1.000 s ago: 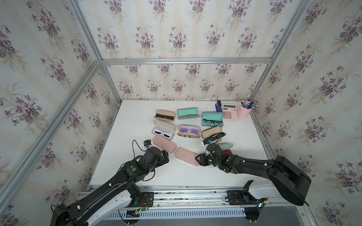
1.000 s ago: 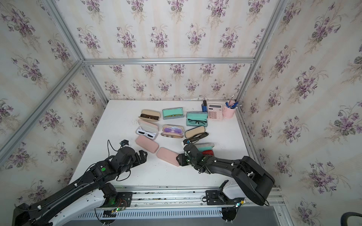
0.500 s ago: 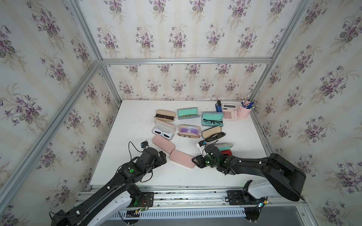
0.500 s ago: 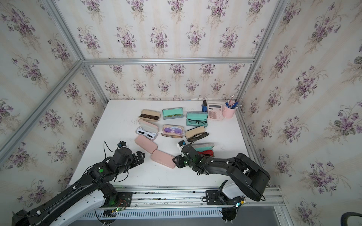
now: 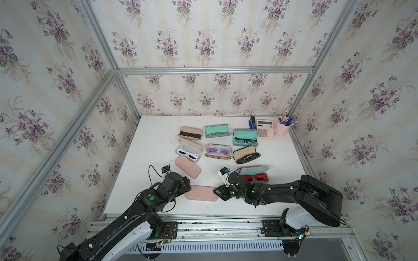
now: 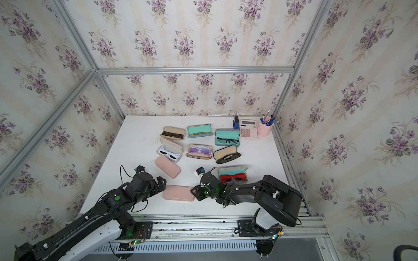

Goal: Close the glasses case
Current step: Move the glasses case to the center of the board.

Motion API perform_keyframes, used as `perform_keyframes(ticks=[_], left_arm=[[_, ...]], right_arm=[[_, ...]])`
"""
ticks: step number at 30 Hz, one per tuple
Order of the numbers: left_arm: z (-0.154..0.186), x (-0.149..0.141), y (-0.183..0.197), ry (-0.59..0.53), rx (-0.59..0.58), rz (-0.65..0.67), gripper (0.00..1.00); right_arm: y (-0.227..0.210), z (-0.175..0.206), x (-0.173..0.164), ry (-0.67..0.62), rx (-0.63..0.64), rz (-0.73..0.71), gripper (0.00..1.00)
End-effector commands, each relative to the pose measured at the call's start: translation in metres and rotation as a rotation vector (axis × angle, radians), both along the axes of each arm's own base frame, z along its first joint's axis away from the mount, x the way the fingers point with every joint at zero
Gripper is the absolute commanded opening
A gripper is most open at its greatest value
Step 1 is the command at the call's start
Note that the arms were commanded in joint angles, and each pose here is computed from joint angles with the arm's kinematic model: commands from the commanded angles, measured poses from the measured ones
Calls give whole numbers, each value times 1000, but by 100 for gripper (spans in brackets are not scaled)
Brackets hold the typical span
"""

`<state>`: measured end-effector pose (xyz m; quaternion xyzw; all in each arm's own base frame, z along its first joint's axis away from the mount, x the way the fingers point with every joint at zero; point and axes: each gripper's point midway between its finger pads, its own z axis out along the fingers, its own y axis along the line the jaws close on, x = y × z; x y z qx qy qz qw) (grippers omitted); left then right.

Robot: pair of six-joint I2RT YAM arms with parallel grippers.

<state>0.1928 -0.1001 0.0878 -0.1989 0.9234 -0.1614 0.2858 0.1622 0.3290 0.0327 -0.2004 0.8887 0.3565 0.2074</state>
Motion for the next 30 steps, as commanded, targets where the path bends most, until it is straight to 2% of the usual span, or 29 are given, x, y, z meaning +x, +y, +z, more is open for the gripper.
perform_keyframes(ticks=[1, 4, 9, 12, 16, 20, 25, 27, 29, 30], left_arm=[[-1, 1, 3, 6, 4, 25, 100], [-2, -1, 1, 25, -8, 20, 100], [2, -7, -17, 67, -103, -26, 100], [8, -16, -12, 100, -78, -35, 100], [21, -33, -9, 138, -82, -71, 100], [24, -53, -23, 178, -98, -133, 100], [10, -79, -48, 250, -70, -200, 100], [-2, -87, -51, 281, -66, -188, 96], [-12, -90, -58, 284, -107, -190, 88], [-16, -89, -63, 281, -134, -191, 80]], right_arm=[[5, -8, 3, 61, -10, -55, 33], [18, -8, 8, 87, 24, -87, 32], [34, -7, 8, 114, 59, -123, 31], [35, -5, 8, 125, 85, -152, 32], [23, 13, 14, 59, 111, -208, 38], [11, 30, 22, -19, 62, -211, 45], [11, 36, 15, -12, 71, -172, 46], [9, 31, 12, 3, 64, -162, 46], [8, 26, 8, 13, 72, -151, 46], [9, 24, 7, 19, 75, -147, 45]])
